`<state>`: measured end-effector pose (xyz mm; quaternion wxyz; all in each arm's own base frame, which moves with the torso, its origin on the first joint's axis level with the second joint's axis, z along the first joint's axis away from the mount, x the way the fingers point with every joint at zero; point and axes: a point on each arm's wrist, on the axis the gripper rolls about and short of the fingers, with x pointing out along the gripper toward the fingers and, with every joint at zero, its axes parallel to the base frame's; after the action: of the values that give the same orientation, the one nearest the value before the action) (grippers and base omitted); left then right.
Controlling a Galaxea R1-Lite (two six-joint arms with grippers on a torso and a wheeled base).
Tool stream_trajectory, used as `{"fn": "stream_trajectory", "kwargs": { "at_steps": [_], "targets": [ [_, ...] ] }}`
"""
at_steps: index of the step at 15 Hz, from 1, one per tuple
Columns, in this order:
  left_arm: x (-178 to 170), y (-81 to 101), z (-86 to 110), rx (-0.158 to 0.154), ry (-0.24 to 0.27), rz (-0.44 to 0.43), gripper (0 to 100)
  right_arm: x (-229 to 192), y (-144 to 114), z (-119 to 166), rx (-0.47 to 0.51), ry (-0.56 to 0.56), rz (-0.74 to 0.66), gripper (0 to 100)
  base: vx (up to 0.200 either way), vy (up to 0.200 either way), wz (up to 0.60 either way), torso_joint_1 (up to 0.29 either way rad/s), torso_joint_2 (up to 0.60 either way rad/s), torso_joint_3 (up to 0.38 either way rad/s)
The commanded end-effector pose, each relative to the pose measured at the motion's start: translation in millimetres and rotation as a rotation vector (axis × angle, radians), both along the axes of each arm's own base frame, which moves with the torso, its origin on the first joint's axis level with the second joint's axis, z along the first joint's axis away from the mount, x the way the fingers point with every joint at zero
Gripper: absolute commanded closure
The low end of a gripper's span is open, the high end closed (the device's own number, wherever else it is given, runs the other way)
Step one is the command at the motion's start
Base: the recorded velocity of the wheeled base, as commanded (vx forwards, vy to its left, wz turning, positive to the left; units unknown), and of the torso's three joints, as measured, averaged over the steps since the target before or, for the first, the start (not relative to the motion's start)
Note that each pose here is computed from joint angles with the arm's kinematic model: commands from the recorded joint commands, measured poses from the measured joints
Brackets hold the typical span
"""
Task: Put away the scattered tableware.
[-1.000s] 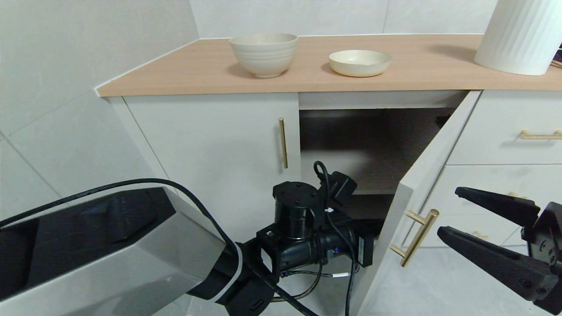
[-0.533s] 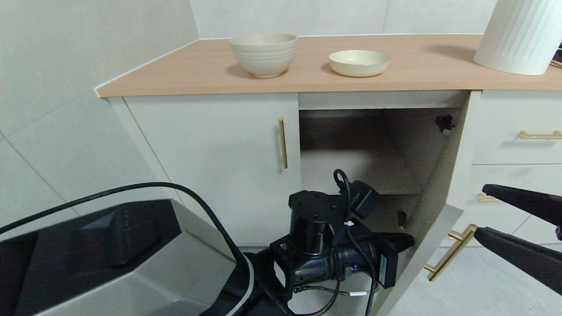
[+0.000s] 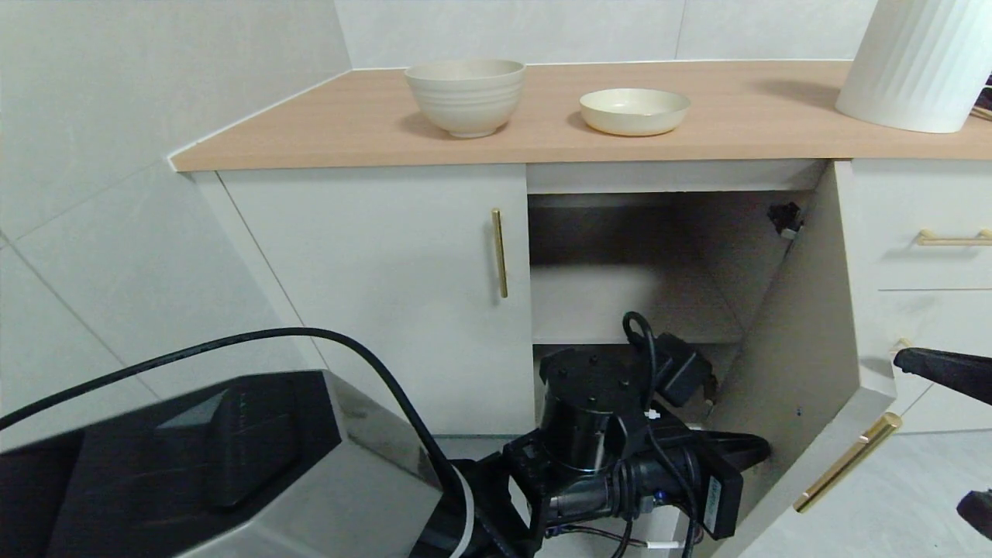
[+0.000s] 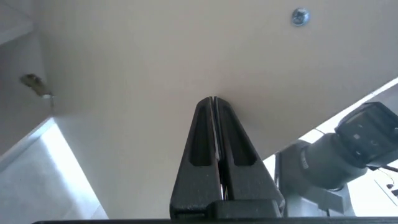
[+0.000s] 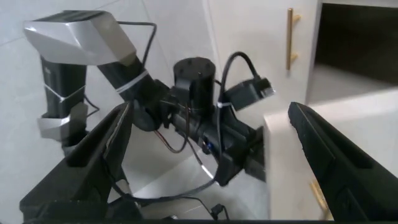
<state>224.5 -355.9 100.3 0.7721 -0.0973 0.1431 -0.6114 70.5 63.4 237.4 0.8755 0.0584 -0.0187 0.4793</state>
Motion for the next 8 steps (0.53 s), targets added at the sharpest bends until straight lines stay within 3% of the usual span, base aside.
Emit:
{"fn": "stream_trajectory", "kwargs": {
  "at_steps": [1, 3, 5, 8],
  "targets": [
    [-2.4, -3.8, 0.3, -0.004, -0.002, -0.009, 100, -0.9, -0.3, -0.4, -0.001, -0.001, 0.013, 0, 0.0, 0.0, 0.0, 0.0, 0.0, 0.0],
    [-7.6, -12.7, 7.2, -0.01, -0.005, -0.03, 100, -1.3, -0.1, -0.4, -0.002, -0.003, 0.033, 0, 0.0, 0.0, 0.0, 0.0, 0.0, 0.0],
    [-31.5, -42.2, 29.0, -0.016, -0.009, -0.11, 100, -1.6, -0.3, 6.2, 0.014, -0.016, 0.036, 0, 0.0, 0.0, 0.0, 0.0, 0.0, 0.0],
    [-41.2, -46.2, 30.5, -0.018, -0.014, -0.084, 100, -1.6, 0.0, 12.2, 0.028, -0.025, 0.048, 0, 0.0, 0.0, 0.0, 0.0, 0.0, 0.0]
  ]
}}
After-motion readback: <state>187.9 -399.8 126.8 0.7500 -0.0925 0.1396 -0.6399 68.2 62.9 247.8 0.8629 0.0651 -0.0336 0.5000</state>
